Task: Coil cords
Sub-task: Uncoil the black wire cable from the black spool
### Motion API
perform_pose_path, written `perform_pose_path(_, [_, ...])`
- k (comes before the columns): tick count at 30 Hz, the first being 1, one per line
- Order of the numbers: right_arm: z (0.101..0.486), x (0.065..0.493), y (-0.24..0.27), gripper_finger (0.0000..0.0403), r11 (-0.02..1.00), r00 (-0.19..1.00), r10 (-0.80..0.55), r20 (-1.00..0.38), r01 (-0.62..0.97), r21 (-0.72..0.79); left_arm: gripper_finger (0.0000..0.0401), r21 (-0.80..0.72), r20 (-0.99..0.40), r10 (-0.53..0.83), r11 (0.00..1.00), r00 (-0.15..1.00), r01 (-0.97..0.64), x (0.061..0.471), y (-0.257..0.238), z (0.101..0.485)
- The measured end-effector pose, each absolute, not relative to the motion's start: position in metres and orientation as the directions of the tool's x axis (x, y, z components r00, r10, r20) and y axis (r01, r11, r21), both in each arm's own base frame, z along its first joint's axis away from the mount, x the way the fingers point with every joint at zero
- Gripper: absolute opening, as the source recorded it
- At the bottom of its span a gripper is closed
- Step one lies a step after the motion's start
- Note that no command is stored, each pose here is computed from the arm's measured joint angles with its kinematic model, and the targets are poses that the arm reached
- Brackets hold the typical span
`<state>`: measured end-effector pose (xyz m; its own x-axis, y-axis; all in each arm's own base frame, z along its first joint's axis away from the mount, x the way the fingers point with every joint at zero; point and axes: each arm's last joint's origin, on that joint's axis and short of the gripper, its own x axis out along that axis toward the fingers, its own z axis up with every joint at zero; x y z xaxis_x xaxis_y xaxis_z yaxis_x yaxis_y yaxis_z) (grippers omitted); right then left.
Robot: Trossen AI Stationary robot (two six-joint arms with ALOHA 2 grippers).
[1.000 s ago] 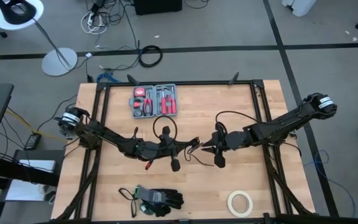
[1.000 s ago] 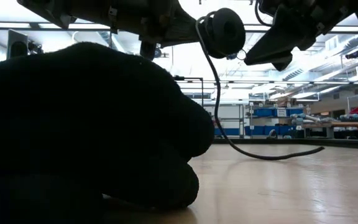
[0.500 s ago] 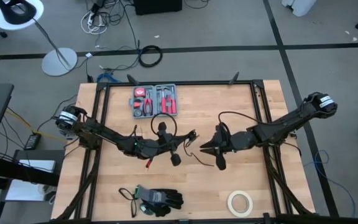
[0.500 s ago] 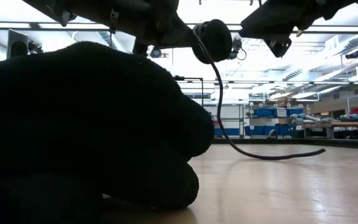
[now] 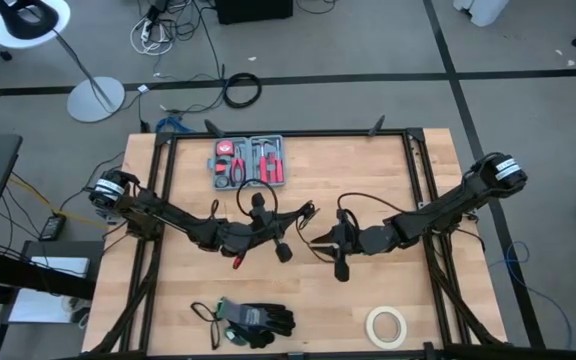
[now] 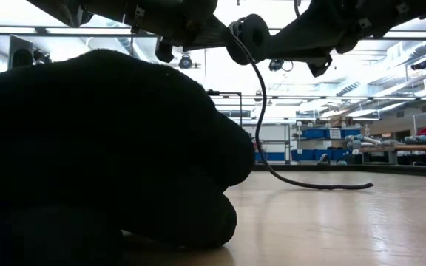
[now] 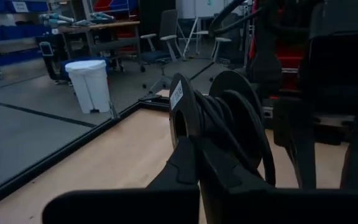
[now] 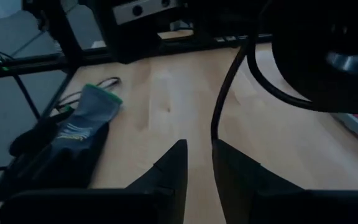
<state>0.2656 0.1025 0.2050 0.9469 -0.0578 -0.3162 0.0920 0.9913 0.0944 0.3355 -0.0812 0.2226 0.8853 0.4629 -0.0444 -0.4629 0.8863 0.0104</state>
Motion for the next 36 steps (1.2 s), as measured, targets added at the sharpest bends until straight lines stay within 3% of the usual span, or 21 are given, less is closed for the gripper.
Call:
perform_pose_path(16, [0.184,0.278,0.1,0.0131,0.986,0.931,-0.152,-0.333,0.165,0.008,0.0,-0.01,-0.022,0.467,0.884,0.884,-0.467,0.335,-0.083,0.225])
perform_pose_path(36, [0.188,0.284,0.092,0.012,0.985,0.944,-0.161,-0.287,0.171,0.01,0.0,-0.05,0.012,0.498,0.867,0.867,-0.496,0.334,-0.084,0.23])
